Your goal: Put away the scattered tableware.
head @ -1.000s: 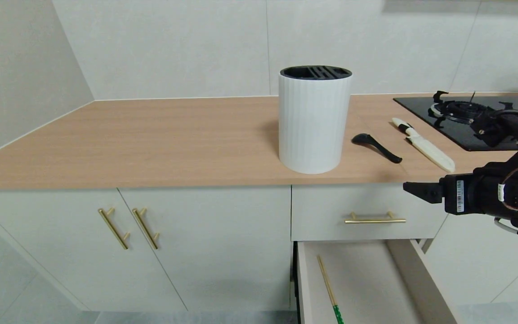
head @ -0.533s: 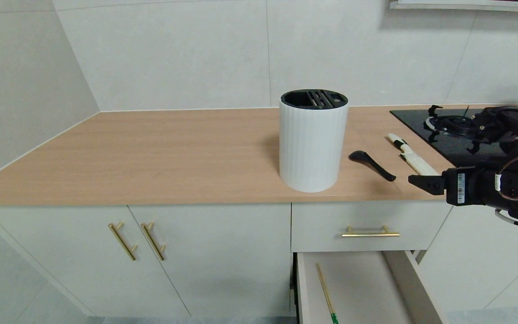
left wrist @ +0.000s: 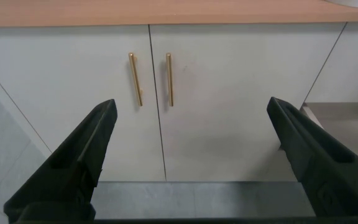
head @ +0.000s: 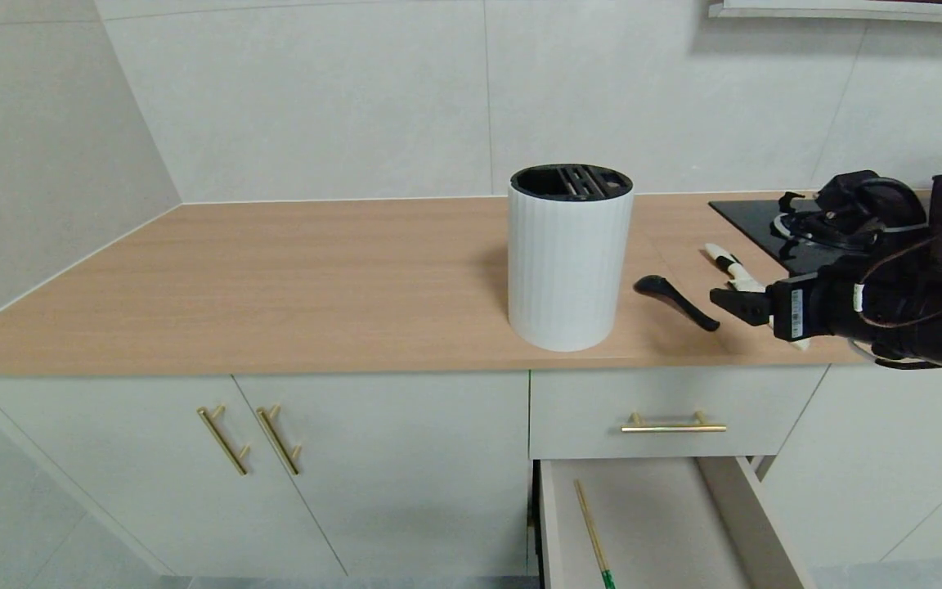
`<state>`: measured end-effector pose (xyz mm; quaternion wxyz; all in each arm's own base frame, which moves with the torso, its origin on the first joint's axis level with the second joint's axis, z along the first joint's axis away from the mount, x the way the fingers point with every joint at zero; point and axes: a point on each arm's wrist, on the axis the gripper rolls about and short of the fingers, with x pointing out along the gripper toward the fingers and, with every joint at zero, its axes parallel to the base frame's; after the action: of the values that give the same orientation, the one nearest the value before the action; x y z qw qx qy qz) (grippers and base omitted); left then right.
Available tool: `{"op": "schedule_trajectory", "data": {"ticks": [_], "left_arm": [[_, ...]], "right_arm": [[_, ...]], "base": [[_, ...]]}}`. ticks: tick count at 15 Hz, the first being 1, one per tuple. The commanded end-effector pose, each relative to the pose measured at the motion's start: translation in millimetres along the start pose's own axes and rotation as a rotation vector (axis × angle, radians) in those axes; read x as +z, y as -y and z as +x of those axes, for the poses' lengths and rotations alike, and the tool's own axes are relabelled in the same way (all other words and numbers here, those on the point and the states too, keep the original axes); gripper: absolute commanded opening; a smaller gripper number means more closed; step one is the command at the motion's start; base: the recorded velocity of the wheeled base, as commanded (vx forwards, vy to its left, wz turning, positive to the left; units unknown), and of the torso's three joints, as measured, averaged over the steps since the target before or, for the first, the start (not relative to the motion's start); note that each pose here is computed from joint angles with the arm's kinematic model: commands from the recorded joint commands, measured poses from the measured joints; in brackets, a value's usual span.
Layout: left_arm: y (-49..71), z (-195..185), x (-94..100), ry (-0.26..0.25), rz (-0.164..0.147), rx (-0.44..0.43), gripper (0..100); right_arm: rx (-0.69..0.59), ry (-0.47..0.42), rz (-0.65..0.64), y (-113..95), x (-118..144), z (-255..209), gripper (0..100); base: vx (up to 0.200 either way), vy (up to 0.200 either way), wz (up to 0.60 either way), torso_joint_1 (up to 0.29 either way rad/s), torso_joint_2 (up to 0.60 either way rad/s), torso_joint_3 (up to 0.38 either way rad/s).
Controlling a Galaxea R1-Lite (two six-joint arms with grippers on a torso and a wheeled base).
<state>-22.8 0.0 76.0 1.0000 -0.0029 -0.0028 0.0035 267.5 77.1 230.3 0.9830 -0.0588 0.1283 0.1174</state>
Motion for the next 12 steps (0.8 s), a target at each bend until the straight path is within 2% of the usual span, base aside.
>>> {"op": "schedule_trajectory", "data": {"ticks": [1,3,4,5,7,12], "left_arm": [[0.0,0,0.1,0.001,0.000,0.001,100],[0.0,0,0.1,-0.001,0.000,0.001,100],[0.0,0,0.1,-0.001,0.000,0.001,100],[0.0,0,0.1,0.001,0.000,0.001,100],[0.0,0,0.1,0.001,0.000,0.001,100],[0.0,0,0.1,0.001,0.000,0.001,100]], "right_arm": [[0.065,-0.032,0.007,12,-12,30,100],[0.122,-0.022,-0.006,20,-25,56,100],[0.108,0.030,-0.021,27,-21,71,100],[0.102,0.042,-0.026,32,-21,85,100],[0.122,0.006,-0.035,34,-34,101,100],[0.121,-0.028,-0.052,37,-44,121,100]], "base": [[0.000,0.000,0.00,0.000,0.00,0.000],[0.000,0.000,0.00,0.000,0.00,0.000],[0.000,0.000,0.00,0.000,0.00,0.000],[0.000,0.000,0.00,0.000,0.00,0.000],[0.000,0.000,0.00,0.000,0.00,0.000],[0.000,0.000,0.00,0.000,0.00,0.000]]}}
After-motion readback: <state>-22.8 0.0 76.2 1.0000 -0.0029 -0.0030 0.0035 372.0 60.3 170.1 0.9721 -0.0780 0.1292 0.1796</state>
